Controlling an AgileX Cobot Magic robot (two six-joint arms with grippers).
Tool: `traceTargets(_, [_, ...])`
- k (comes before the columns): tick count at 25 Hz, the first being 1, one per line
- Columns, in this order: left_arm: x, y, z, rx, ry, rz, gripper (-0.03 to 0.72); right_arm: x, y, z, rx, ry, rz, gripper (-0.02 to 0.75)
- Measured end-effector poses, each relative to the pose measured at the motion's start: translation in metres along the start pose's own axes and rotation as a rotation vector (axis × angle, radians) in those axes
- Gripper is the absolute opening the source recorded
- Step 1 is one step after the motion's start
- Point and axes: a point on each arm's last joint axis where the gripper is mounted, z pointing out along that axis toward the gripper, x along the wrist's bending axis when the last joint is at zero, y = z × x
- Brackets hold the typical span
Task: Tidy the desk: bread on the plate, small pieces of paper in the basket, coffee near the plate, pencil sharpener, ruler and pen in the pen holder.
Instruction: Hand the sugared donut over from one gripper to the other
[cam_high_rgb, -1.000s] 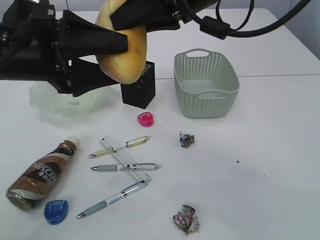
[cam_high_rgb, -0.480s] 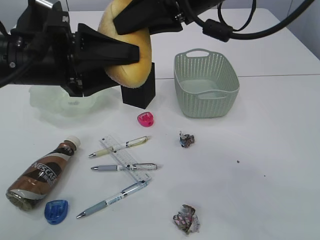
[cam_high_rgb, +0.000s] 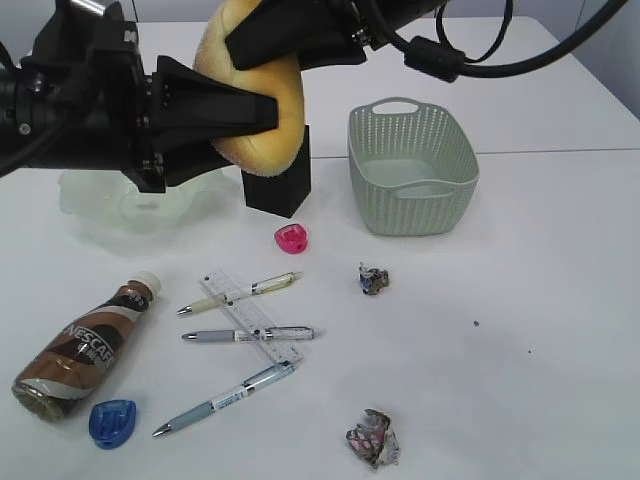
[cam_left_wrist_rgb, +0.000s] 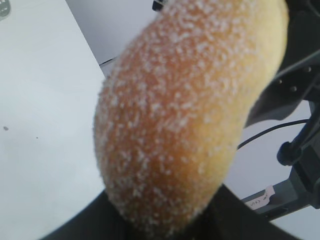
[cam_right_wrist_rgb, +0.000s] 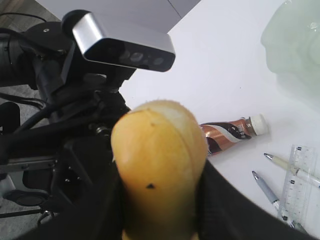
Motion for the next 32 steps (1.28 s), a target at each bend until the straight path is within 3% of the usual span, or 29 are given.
traceTargets(2, [0.0,0.0,0.0,0.0,0.0,0.001,0.209,-0.0001,-0.0001,0.0,0.001,-0.001,0.02,0.352])
traceTargets(6, [0.0004,-0.0004,0.0006,0.004,0.001,0.002,0.205,0.0005,0.0009,0.0,-0.01,0.005,0.067,0.601])
traceTargets(7, [0.0006,-0.0004,0.0006,0.003,0.002,0.002,0.205,0.0008,0.0013,0.0,-0.014,0.01,0.074,0.628])
traceTargets(26, [0.0003,-0.0013,0.0009,0.01,0.007,0.01,0.203,0.0005,0.0013,0.0,-0.014,0.007,0.095,0.584])
traceTargets(32, [0.0001,-0.0018,0.0007,0.016,0.011,0.011,0.202,0.0005,0.0013,0.0,-0.014,0.007,0.12,0.617])
